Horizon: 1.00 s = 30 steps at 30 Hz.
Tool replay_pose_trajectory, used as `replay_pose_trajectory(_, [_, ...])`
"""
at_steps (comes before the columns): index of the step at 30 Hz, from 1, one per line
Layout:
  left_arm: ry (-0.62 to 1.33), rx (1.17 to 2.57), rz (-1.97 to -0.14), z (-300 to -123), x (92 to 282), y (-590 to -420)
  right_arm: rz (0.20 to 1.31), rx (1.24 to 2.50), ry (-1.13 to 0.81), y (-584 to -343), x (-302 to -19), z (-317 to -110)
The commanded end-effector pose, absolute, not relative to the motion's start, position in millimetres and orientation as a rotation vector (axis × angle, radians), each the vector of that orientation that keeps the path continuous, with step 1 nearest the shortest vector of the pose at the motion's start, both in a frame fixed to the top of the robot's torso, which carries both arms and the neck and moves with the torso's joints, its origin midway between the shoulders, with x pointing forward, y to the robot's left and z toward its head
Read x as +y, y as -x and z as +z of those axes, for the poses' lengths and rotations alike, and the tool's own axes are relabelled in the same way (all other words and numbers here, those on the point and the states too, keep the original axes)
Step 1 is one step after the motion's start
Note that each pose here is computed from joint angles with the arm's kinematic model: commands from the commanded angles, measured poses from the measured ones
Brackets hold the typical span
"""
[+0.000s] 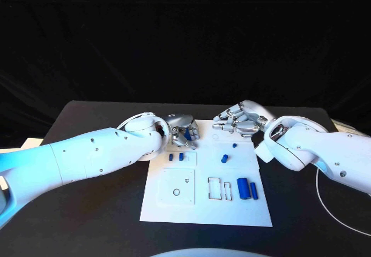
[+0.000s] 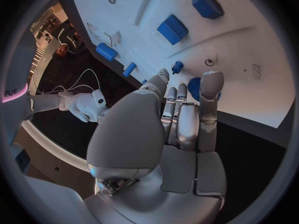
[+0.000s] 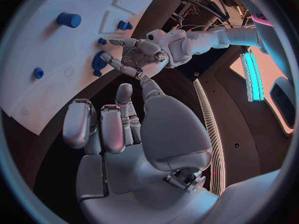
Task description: Assemble the parts on the task board
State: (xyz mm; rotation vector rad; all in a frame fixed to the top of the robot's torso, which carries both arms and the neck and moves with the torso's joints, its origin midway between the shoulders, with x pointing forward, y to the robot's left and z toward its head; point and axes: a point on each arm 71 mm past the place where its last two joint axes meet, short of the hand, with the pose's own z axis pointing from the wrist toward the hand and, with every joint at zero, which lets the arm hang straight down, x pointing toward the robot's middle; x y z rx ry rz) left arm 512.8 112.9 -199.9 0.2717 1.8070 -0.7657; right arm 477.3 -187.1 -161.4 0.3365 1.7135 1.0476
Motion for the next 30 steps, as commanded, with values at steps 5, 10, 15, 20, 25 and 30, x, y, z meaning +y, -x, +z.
replay_pose_trajectory(5, [-0.410, 1.840, -0.683, -205.3, 105.0, -511.9, 1.058, 1.723, -0.323, -476, -185, -162])
replay_pose_trajectory(10, [-0.432, 1.851, -0.658, -207.0, 101.8, -512.4, 1.060, 1.723, -0.322, -476, -184, -162])
replay_pose_trajectory(15, [-0.443, 1.867, -0.639, -208.7, 99.8, -513.0, 1.060, 1.723, -0.322, -476, -184, -162])
replay_pose_trajectory(20, [-0.451, 1.877, -0.625, -210.0, 98.5, -513.2, 1.060, 1.724, -0.322, -476, -184, -162])
replay_pose_trajectory(25, [-0.461, 1.883, -0.612, -210.7, 97.3, -513.1, 1.060, 1.724, -0.322, -476, -184, -162])
replay_pose_trajectory(30, [-0.475, 1.895, -0.603, -211.5, 95.8, -512.2, 1.060, 1.724, -0.321, -476, -184, -162])
